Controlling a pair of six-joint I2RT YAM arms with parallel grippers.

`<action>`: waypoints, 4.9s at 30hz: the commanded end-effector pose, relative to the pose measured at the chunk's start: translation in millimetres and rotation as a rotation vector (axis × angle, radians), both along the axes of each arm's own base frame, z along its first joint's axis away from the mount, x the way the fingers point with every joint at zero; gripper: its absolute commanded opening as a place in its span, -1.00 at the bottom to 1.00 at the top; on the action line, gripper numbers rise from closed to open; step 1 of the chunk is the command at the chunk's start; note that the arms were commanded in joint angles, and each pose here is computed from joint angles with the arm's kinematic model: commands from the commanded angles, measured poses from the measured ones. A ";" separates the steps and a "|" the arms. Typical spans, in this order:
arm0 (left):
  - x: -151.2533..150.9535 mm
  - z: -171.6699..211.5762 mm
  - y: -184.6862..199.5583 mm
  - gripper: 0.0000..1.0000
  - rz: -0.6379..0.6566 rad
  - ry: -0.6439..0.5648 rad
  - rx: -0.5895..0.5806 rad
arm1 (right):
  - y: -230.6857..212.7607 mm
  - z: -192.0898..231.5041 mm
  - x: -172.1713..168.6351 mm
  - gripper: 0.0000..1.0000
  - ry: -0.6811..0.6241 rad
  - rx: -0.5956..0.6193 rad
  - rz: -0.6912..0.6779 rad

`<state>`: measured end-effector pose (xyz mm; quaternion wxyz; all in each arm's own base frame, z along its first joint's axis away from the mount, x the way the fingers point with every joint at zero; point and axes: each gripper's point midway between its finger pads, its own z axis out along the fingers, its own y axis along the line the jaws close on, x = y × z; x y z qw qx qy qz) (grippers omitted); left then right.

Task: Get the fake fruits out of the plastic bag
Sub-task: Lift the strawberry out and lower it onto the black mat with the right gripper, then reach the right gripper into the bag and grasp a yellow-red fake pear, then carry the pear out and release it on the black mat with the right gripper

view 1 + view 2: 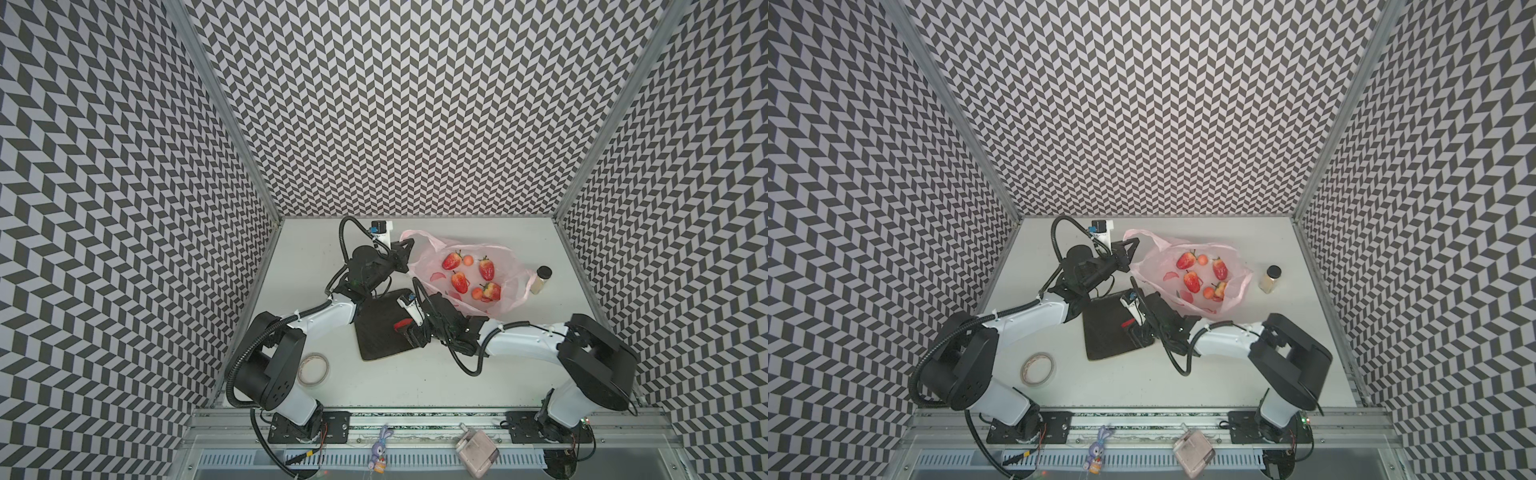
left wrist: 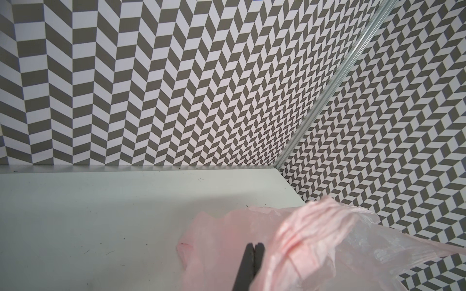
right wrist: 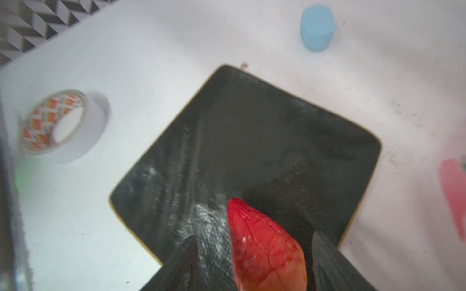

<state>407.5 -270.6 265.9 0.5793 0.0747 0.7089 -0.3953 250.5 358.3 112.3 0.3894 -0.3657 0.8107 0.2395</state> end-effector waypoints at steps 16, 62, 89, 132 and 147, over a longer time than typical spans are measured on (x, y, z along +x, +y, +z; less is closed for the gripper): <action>-26.9 8.1 2.4 -1.00 0.002 -0.032 0.009 | -115.4 107.4 86.3 -0.11 -0.043 0.236 -0.689; -129.3 13.6 -64.7 -1.00 -0.296 -0.222 0.036 | -165.2 -61.4 194.6 0.62 0.128 -0.008 -0.917; -86.7 24.9 -43.9 -1.00 -0.109 -0.135 -0.071 | -138.7 60.9 118.4 -0.21 0.065 0.262 -0.531; -44.9 21.1 -12.3 -1.00 -0.084 -0.124 -0.011 | 65.9 -27.6 -25.3 -0.19 -0.213 -0.085 0.089; -47.4 22.3 -9.8 -1.00 -0.079 -0.124 -0.009 | 68.8 -45.2 -26.7 0.30 -0.191 -0.103 0.101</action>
